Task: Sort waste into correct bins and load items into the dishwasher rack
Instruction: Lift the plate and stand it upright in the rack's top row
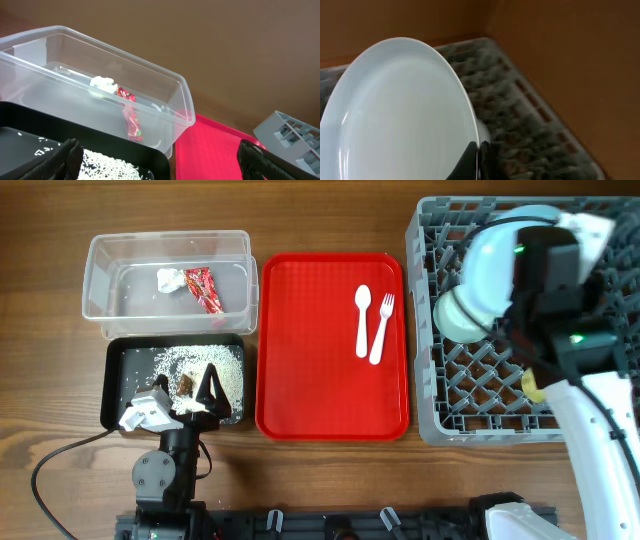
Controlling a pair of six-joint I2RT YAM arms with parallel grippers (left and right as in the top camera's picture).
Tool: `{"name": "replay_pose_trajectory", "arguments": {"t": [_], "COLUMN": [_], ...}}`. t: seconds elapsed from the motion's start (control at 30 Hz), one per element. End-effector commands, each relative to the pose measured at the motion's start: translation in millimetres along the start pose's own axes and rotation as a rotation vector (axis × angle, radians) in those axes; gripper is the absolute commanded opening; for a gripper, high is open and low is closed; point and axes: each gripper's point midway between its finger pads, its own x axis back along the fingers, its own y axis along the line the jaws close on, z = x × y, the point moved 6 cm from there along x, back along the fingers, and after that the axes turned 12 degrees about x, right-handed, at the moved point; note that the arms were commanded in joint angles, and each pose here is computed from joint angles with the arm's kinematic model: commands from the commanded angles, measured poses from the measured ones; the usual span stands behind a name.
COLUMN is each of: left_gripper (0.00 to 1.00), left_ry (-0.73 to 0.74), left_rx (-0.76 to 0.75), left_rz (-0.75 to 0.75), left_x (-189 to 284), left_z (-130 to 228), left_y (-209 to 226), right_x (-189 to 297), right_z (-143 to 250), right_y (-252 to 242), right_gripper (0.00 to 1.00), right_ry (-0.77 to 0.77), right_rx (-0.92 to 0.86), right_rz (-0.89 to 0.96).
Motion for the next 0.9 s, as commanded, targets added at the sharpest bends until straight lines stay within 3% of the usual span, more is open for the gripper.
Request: {"name": "replay_pose_trajectory", "arguments": {"t": [0.0,0.2,0.4,0.87], "left_gripper": [1.0,1.0,1.0,1.0], "left_ry": [-0.006,-0.006,-0.006,-0.006], "left_rx": [0.01,0.01,0.01,0.01], "left_rz": [-0.009,-0.009,-0.009,-0.009], "left_x": [0,0,0,0], "left_z": [-1,-1,-1,0], "left_y": [2,2,2,2], "right_x": [-19,-45,-80,-111], "right_z": [-6,-33,-35,-40], "right_y": [-20,-4,19,66], "right_gripper": [0.04,0.04,0.04,0.04], "right_ry": [0.007,-0.053,0.015,-0.045], "right_rx": [0.049,0.306,0.532,0.543], "right_rz": [0.146,0.191,0.304,0.277]}}
